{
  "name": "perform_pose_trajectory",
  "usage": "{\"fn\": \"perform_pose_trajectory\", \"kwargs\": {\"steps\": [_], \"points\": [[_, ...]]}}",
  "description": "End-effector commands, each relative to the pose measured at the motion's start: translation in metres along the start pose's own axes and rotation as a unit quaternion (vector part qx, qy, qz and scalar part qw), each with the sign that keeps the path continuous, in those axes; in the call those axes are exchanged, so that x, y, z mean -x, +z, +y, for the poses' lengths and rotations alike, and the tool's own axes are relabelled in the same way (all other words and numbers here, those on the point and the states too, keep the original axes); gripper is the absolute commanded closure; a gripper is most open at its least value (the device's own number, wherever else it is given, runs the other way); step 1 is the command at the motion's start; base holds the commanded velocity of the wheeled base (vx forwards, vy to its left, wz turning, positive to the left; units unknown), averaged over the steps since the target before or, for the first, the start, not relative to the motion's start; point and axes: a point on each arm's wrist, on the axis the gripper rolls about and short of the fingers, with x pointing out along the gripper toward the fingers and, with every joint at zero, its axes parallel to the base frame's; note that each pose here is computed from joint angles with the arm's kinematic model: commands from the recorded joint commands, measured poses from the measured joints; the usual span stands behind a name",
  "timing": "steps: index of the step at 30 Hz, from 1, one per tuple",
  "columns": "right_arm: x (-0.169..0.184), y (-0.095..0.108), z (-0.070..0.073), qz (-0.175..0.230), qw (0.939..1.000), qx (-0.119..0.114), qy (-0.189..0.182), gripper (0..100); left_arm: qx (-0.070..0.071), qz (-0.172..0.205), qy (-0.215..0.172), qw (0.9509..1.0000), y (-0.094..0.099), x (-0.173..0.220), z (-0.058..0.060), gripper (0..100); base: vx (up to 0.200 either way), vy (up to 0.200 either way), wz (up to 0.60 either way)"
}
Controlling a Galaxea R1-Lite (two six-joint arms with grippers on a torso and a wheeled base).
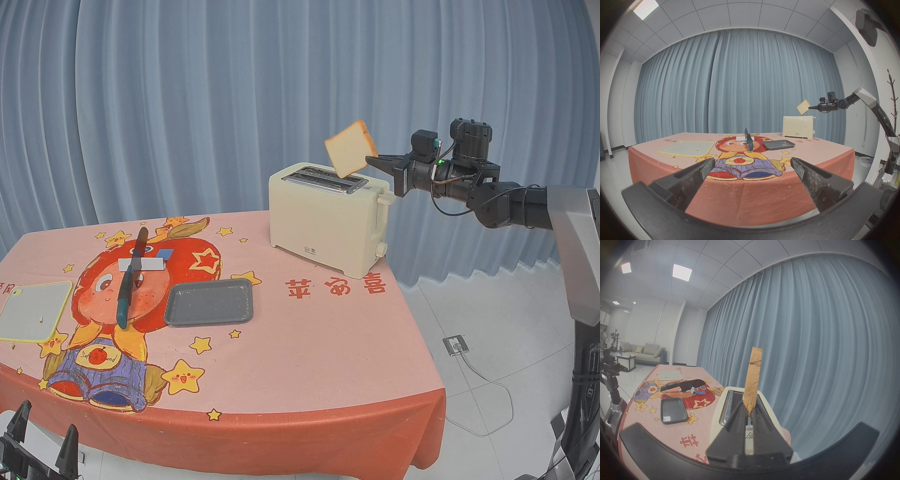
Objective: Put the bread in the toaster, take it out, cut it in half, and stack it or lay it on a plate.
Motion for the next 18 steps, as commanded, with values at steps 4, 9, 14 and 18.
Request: {"fn": "perform_pose_trajectory", "kwargs": {"steps": [4,9,14,18], "points": [[-0.0017,-0.0068,0.0086,0.013,0.9999,-0.003,0.010,100,0.000,0.009,0.001,1.0000,-0.0049,-0.0013,0.0000,0,0.000,0.000,0.00],[-0.0017,-0.0083,0.0080,0.015,0.9998,-0.003,0.010,100,0.000,0.009,0.001,1.0000,-0.0049,-0.0013,0.0000,0,0.000,0.000,0.00],[-0.0020,-0.0075,0.0076,0.014,0.9999,-0.002,0.010,100,0.000,0.009,0.000,1.0000,-0.0049,-0.0013,0.0000,0,0.000,0.000,0.00],[-0.0022,-0.0064,0.0072,0.014,0.9999,-0.002,0.010,100,0.000,0.009,0.001,1.0000,-0.0049,-0.0013,0.0000,0,0.000,0.000,0.00]]}}
